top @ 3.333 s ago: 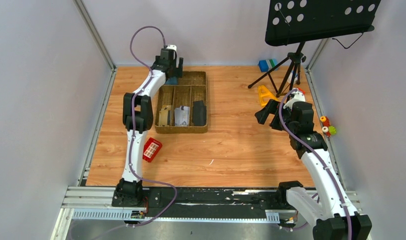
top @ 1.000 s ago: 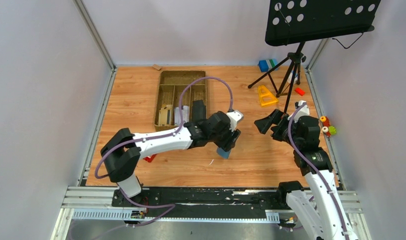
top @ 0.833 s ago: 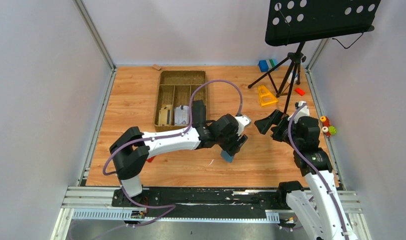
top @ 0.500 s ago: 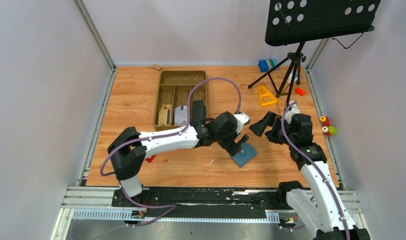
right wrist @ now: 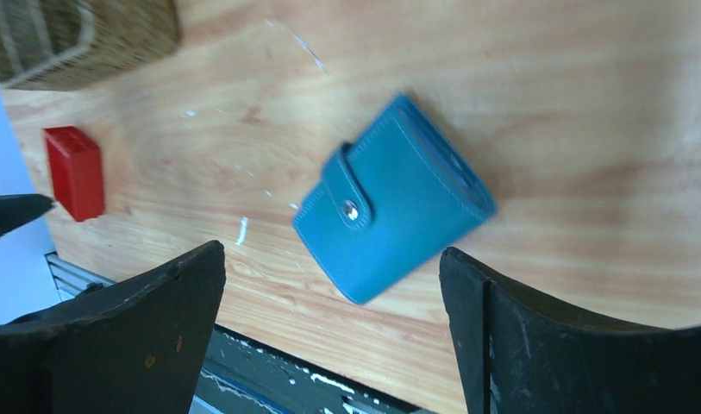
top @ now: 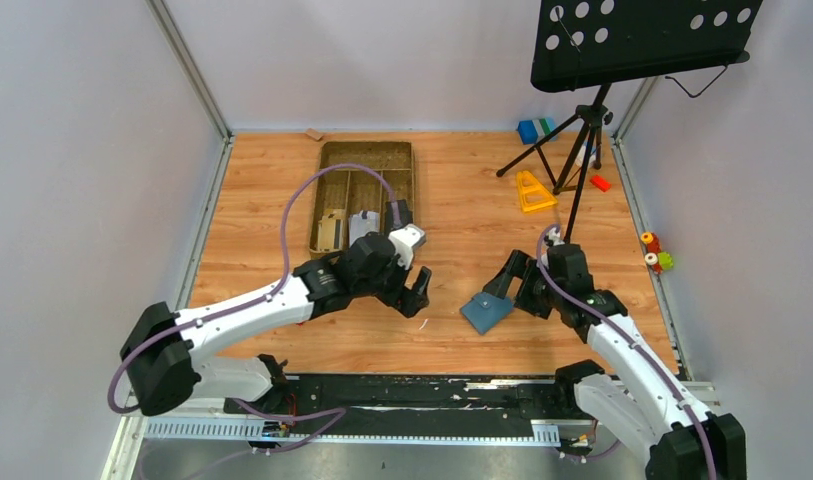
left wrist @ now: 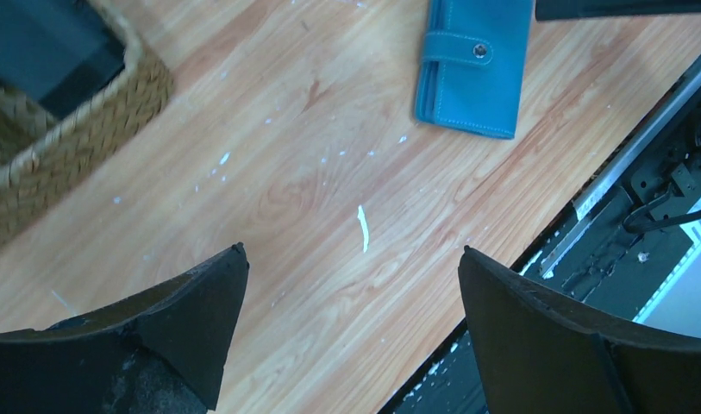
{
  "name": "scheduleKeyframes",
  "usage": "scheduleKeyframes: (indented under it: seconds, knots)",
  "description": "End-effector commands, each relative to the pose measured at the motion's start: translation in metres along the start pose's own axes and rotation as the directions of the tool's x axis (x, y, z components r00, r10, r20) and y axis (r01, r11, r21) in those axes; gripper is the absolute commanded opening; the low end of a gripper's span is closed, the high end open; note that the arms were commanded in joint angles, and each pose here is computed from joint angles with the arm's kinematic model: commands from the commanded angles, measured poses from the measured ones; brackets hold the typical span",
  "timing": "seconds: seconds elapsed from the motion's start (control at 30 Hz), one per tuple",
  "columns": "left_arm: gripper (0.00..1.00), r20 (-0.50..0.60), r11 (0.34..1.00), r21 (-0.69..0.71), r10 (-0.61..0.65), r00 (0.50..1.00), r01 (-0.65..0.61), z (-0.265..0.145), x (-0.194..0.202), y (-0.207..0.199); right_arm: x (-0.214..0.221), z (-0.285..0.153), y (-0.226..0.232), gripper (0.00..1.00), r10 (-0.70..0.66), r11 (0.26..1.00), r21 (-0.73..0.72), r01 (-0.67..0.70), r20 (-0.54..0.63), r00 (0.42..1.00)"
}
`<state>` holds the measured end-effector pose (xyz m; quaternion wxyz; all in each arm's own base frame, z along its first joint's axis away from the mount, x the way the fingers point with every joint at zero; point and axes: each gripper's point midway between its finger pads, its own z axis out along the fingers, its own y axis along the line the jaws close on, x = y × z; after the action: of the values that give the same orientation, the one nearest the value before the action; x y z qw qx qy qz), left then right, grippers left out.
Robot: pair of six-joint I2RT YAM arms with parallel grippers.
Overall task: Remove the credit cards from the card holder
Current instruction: Place the card holder at the center of the board, then open the card holder at the center of the board.
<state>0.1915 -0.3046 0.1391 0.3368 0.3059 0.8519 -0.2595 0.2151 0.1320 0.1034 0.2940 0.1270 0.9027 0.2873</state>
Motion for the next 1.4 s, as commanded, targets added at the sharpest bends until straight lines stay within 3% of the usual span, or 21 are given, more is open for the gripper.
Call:
scheduleKeyframes:
  seconds: [0.0, 0.53, 0.83, 1.17, 1.37]
  knots:
    - [0.97, 0.099, 0.993, 0.072, -0.095, 0.991, 0.088, -0.014, -0.007, -0.005, 0.024, 0.005, -0.023, 0.91, 0.151, 0.978, 0.147, -0.147, -0.016, 0.988]
    - [0.87, 0.070, 0.985, 0.153, -0.088, 0.994, 0.076, 0.020, 0.017, -0.012, 0.072, 0.009, -0.034, 0.77, 0.267, 0.963, 0.061, -0.264, -0.062, 0.962]
    - [0.84, 0.069, 0.983, 0.164, -0.095, 0.993, 0.082, 0.037, 0.014, -0.014, 0.064, 0.019, -0.039, 0.57, 0.282, 0.957, 0.082, -0.279, -0.020, 0.959]
    - [0.84, 0.060, 0.985, 0.148, -0.096, 0.994, 0.086, 0.040, 0.015, -0.012, 0.058, 0.035, -0.044, 0.47, 0.286, 0.952, 0.123, -0.282, -0.018, 0.958]
    - [0.84, 0.063, 0.985, 0.151, -0.094, 0.994, 0.084, 0.040, 0.013, -0.013, 0.052, 0.039, -0.045, 0.26, 0.253, 0.959, 0.130, -0.250, -0.004, 0.968]
